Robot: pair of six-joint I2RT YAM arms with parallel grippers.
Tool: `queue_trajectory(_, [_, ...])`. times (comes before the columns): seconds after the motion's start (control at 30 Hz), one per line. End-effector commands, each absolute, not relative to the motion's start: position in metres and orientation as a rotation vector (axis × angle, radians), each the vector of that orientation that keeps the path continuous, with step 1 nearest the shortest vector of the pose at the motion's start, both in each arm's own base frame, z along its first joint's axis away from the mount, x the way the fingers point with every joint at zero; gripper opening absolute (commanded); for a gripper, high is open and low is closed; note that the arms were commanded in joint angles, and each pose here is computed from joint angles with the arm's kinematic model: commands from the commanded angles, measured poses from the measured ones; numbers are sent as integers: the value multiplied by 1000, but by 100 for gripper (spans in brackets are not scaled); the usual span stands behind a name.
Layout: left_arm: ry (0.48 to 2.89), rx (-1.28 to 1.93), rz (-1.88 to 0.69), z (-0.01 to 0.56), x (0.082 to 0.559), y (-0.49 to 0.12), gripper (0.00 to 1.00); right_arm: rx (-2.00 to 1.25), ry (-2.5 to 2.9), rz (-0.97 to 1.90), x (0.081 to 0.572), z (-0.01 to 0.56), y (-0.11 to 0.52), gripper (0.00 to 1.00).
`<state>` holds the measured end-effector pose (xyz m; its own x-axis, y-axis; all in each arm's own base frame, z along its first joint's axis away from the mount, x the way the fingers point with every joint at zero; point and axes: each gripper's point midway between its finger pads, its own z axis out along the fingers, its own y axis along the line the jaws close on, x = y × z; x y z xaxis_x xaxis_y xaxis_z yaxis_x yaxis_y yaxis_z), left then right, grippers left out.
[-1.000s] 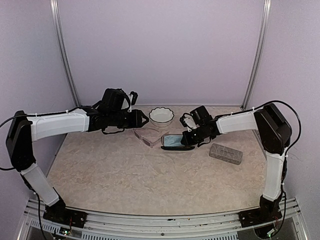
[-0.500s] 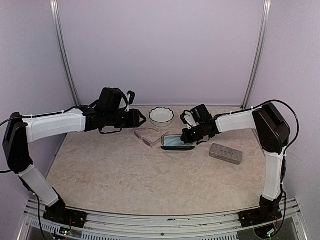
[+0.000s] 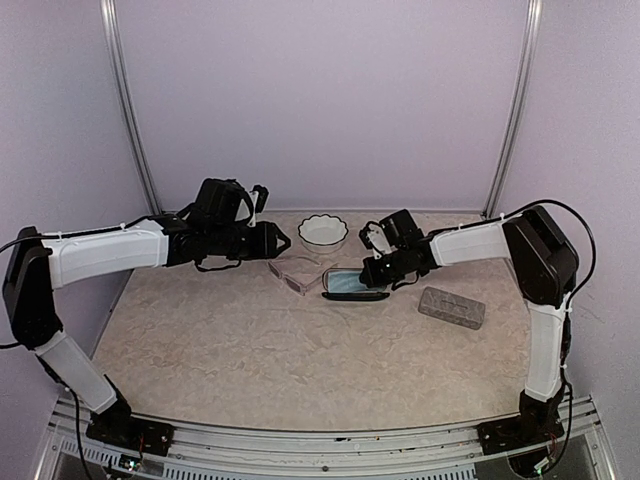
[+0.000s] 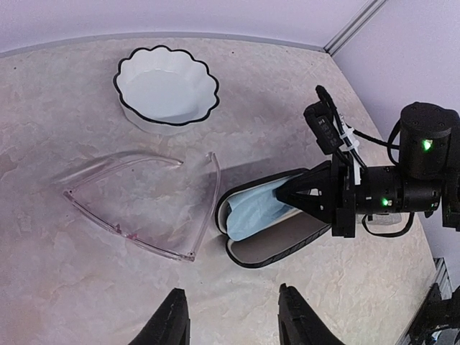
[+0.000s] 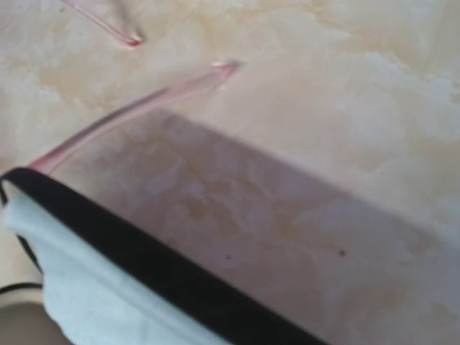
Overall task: Organize the sunglasses
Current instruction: Adjust the folded cleaning cloth on the sunglasses case.
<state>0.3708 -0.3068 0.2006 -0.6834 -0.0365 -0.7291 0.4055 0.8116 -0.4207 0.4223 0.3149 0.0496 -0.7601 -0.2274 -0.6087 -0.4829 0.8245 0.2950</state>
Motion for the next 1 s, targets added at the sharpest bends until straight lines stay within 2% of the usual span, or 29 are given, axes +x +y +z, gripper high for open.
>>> queue_trajectory(0.0, [2179,258,-742,218,368,-300,42,-566,2397,653,420,68,335,0])
queue_trajectory(0.17, [2152,233,-716,229,366,-289,47,-615,2364,669,406,91,345,2])
queue_trajectory(0.4, [2141,161,-656,242,361,-265,61,-729,2264,688,393,133,374,25])
queue_trajectory(0.47, [2146,128,-635,244,359,-253,67,-757,2236,689,393,142,384,35])
queue_trajectory(0.57, [2131,68,-614,253,355,-231,73,-804,2215,697,395,144,399,43])
queue_trajectory(0.8, [2091,-1,-550,268,344,-182,86,-872,2170,759,399,147,435,55])
queue_trajectory(0.97, [2073,-49,-496,276,338,-151,96,-902,2177,746,408,135,452,59])
